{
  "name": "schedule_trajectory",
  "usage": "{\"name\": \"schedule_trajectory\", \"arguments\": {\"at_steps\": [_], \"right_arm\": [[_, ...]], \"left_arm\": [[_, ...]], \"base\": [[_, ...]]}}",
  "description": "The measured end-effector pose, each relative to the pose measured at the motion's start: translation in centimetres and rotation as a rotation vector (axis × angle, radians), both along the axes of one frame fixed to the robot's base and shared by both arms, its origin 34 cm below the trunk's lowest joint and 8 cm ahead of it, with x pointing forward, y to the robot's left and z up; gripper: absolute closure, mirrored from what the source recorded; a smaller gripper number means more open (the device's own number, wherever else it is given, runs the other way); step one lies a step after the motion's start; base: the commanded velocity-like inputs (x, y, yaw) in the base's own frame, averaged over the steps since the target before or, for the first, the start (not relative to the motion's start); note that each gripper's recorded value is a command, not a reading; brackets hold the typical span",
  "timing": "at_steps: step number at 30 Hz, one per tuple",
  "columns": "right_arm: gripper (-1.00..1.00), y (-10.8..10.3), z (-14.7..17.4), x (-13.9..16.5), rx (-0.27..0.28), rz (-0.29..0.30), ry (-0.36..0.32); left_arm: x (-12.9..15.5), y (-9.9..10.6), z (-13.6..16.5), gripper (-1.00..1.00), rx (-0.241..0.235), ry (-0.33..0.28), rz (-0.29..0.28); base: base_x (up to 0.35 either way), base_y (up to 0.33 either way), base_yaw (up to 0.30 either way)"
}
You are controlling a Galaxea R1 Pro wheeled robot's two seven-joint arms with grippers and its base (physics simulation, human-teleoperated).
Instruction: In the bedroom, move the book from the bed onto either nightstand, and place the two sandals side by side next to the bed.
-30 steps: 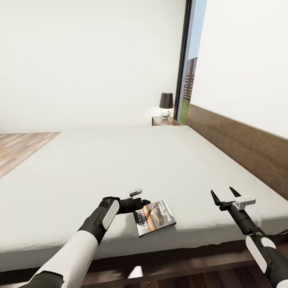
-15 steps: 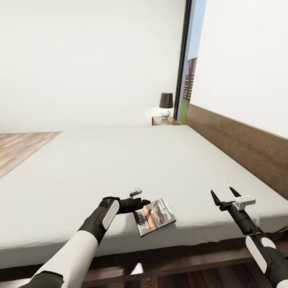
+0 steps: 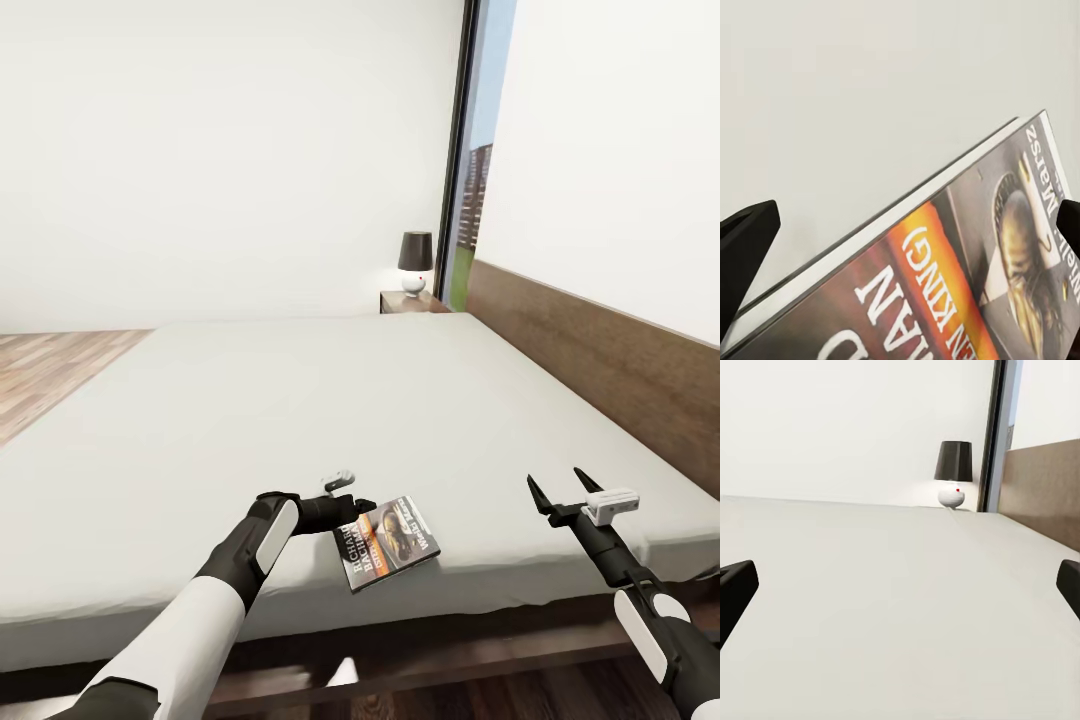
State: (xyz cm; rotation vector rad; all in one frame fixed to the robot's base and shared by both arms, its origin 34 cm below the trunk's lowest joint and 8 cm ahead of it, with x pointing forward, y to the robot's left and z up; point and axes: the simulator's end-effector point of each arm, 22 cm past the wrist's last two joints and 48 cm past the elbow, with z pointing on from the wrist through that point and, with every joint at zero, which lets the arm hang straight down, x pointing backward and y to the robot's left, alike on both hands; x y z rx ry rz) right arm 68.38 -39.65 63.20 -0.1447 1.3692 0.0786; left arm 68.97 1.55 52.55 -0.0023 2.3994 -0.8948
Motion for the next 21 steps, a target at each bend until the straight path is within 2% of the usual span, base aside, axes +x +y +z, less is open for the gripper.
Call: {"name": "schedule_trajectory", "arguments": {"at_steps": [21], "right_arm": [[-1.00, 0.0, 2.0, 0.5, 0.000, 0.000, 0.001]], "left_arm": [[0.4, 0.1, 1.7, -1.00, 0.014, 0.003, -0.002]], "base": [[0.000, 0.000, 0.000]]}}
